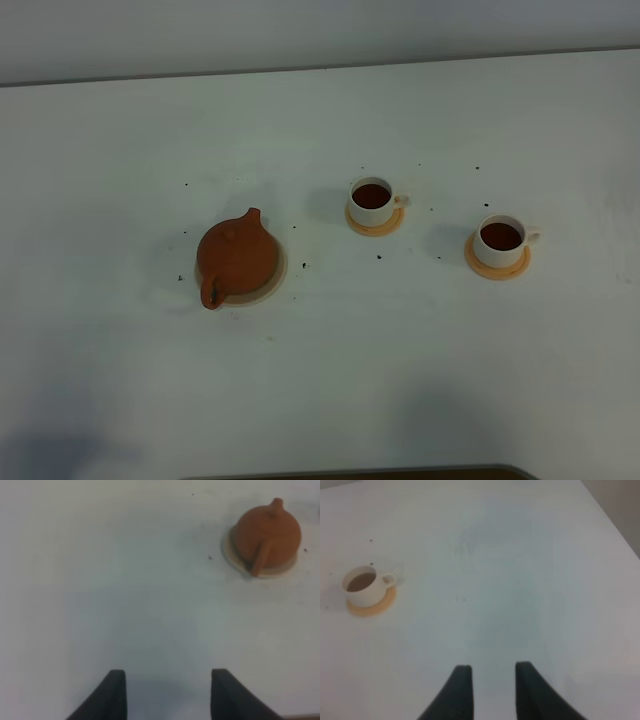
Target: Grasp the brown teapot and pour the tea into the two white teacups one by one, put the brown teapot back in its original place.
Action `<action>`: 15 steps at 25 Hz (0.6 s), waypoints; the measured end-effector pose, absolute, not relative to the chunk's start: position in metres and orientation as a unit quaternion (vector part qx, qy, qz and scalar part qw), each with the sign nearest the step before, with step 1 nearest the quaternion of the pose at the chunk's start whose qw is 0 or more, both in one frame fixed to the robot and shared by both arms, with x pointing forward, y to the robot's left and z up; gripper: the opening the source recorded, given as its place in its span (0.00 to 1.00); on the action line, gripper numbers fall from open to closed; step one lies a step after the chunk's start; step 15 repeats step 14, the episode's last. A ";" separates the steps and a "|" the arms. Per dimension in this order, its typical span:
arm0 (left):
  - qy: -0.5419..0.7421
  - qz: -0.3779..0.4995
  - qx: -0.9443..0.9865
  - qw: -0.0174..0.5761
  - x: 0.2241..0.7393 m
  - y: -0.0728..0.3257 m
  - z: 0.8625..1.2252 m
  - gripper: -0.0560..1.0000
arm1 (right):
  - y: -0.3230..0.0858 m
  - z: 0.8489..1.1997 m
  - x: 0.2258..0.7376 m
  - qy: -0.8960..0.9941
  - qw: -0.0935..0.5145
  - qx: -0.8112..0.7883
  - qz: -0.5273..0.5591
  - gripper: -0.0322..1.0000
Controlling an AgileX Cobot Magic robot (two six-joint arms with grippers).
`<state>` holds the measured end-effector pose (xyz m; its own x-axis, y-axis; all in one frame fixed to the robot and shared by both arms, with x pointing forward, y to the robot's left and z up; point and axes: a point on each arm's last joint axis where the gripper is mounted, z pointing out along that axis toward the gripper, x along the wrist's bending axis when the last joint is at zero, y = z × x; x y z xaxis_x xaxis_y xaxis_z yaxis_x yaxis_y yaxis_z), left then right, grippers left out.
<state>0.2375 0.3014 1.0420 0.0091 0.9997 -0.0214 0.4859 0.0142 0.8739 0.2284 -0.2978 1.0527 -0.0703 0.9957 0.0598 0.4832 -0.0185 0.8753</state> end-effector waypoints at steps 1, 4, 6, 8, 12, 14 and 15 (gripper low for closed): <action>0.614 0.353 0.605 0.364 0.237 0.301 1.042 0.46 | -0.298 1.053 0.228 0.619 0.328 0.598 0.390 0.26; 0.621 0.357 0.598 0.361 0.237 0.301 1.042 0.46 | -0.298 1.053 0.228 0.619 0.328 0.598 0.390 0.26; 0.621 0.357 0.598 0.360 0.237 0.301 1.042 0.46 | -0.298 1.053 0.228 0.619 0.328 0.598 0.390 0.26; 0.621 0.357 0.598 0.360 0.237 0.301 1.042 0.46 | -0.298 1.053 0.228 0.619 0.328 0.598 0.390 0.26; 0.621 0.357 0.598 0.360 0.237 0.301 1.042 0.46 | -0.298 1.053 0.228 0.619 0.328 0.598 0.390 0.26; 0.621 0.357 0.598 0.360 0.237 0.301 1.042 0.46 | -0.298 1.053 0.228 0.619 0.328 0.598 0.390 0.26; 0.621 0.357 0.598 0.360 0.237 0.301 1.042 0.46 | -0.298 1.053 0.228 0.619 0.328 0.598 0.390 0.26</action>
